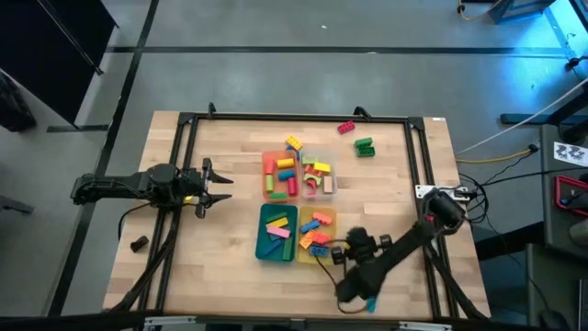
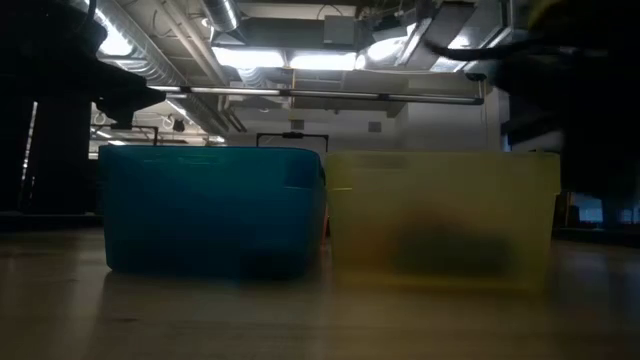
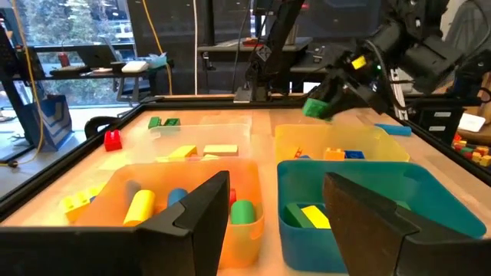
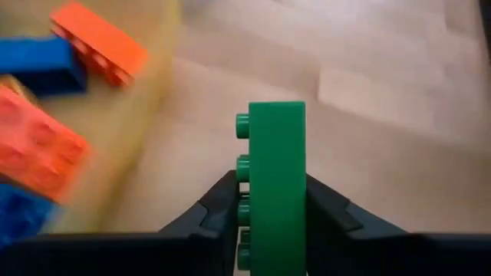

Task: Sort blocks by size
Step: Put the bottom green game piece into the yellow bin, then put the red game piece into the yellow bin

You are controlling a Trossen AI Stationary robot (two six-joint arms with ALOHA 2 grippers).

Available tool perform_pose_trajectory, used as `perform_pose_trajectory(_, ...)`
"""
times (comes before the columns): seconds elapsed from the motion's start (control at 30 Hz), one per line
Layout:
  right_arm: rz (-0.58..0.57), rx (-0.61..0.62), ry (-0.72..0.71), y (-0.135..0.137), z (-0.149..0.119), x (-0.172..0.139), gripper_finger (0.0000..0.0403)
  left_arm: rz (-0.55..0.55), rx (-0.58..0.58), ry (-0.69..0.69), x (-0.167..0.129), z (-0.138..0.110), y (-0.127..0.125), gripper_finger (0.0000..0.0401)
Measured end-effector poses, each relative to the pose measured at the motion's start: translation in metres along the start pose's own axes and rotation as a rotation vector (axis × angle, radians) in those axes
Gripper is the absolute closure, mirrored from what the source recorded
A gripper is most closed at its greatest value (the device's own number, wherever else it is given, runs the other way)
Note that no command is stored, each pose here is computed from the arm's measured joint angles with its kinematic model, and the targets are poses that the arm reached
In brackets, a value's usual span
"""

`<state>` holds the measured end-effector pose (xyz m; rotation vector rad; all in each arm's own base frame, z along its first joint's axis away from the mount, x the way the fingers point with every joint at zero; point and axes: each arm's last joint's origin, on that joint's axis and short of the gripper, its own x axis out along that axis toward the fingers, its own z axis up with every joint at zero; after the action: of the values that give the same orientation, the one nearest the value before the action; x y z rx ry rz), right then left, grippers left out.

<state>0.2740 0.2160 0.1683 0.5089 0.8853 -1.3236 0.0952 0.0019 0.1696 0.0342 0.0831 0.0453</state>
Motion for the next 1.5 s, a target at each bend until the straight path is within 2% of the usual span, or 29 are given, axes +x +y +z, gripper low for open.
perform_pose_trajectory(0.37, 0.125, -0.267, 0.007, 0.046, 0.079, -0.019, 0.0298, 0.0, 0.0, 0.0, 0.0, 0.0, 0.0, 0.0207)
perform_pose_trajectory(0.5, 0.188, -0.288, 0.024, 0.059, 0.1, -0.022, 0.0279, 0.0, 0.0, 0.0, 0.0, 0.0, 0.0, 0.0207)
perform_pose_trajectory(0.7, 0.255, -0.307, 0.103, 0.073, 0.114, -0.011, 0.0253, 0.0, 0.0, 0.0, 0.0, 0.0, 0.0, 0.0207)
perform_pose_trajectory(0.83, 0.244, -0.365, 0.176, 0.074, 0.124, -0.003, 0.0246, 0.0, 0.0, 0.0, 0.0, 0.0, 0.0, 0.0207)
perform_pose_trajectory(0.97, 0.19, -0.424, 0.185, 0.071, 0.142, 0.009, 0.0249, 0.0, 0.0, 0.0, 0.0, 0.0, 0.0, 0.0207)
perform_pose_trajectory(1.23, -0.016, -0.668, 0.268, 0.051, 0.212, 0.051, 0.0254, 0.0, 0.0, 0.0, 0.0, 0.0, 0.0, 0.0207)
perform_pose_trajectory(1.5, -0.003, -0.915, 0.373, 0.026, 0.294, 0.119, 0.0254, 0.0, 0.0, 0.0, 0.0, 0.0, 0.0, 0.0207)
